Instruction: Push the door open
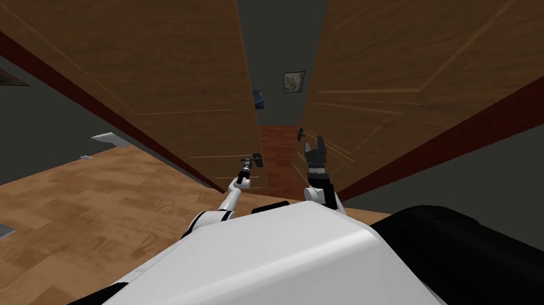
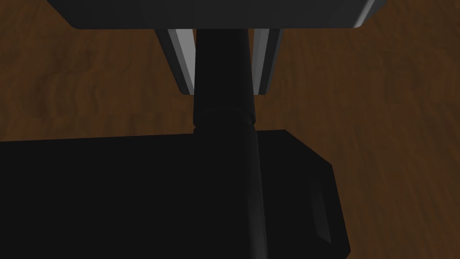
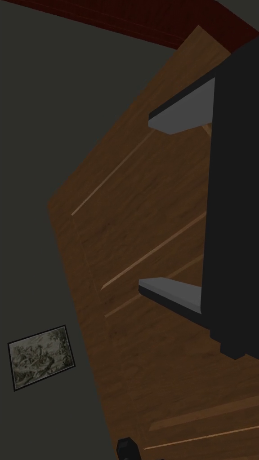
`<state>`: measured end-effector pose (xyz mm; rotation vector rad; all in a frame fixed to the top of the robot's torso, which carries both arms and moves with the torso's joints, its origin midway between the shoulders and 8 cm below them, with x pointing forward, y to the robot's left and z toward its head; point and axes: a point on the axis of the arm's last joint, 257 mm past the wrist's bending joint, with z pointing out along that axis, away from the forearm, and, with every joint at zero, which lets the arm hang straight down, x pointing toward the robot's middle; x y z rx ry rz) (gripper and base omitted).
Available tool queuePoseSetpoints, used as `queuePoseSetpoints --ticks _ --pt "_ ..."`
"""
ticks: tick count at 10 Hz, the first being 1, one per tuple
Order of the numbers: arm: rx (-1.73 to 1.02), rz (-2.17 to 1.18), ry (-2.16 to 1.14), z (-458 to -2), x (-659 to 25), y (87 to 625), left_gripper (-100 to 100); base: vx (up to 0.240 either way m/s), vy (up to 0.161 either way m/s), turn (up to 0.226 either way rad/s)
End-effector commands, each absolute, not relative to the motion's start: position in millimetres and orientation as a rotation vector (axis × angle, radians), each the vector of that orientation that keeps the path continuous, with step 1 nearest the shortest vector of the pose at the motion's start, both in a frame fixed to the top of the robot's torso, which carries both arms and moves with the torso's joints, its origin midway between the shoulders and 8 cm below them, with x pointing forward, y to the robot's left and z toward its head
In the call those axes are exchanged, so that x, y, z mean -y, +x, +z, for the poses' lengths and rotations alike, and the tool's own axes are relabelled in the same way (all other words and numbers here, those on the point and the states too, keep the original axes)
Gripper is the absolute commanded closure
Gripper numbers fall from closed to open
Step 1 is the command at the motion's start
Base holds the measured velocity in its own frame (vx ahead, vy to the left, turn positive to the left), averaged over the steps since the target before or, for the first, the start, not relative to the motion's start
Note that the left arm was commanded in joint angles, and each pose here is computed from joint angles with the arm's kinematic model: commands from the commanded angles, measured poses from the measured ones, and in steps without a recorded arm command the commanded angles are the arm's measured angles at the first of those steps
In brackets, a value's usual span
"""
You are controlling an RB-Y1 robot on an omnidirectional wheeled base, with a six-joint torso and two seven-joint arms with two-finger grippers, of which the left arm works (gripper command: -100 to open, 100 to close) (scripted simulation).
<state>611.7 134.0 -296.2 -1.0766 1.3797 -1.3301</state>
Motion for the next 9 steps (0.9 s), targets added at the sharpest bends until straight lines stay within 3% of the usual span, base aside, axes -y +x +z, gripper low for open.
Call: queuePoseSetpoints --ticks 1,9 --pt "-1.35 -1.301 -1.081 -290.6 -158.7 617.6 100 0.151 -0.136 0.095" --pt "-1.27 -1.226 -1.143 -289.6 -219.1 621.7 100 0.164 -0.143 0.071"
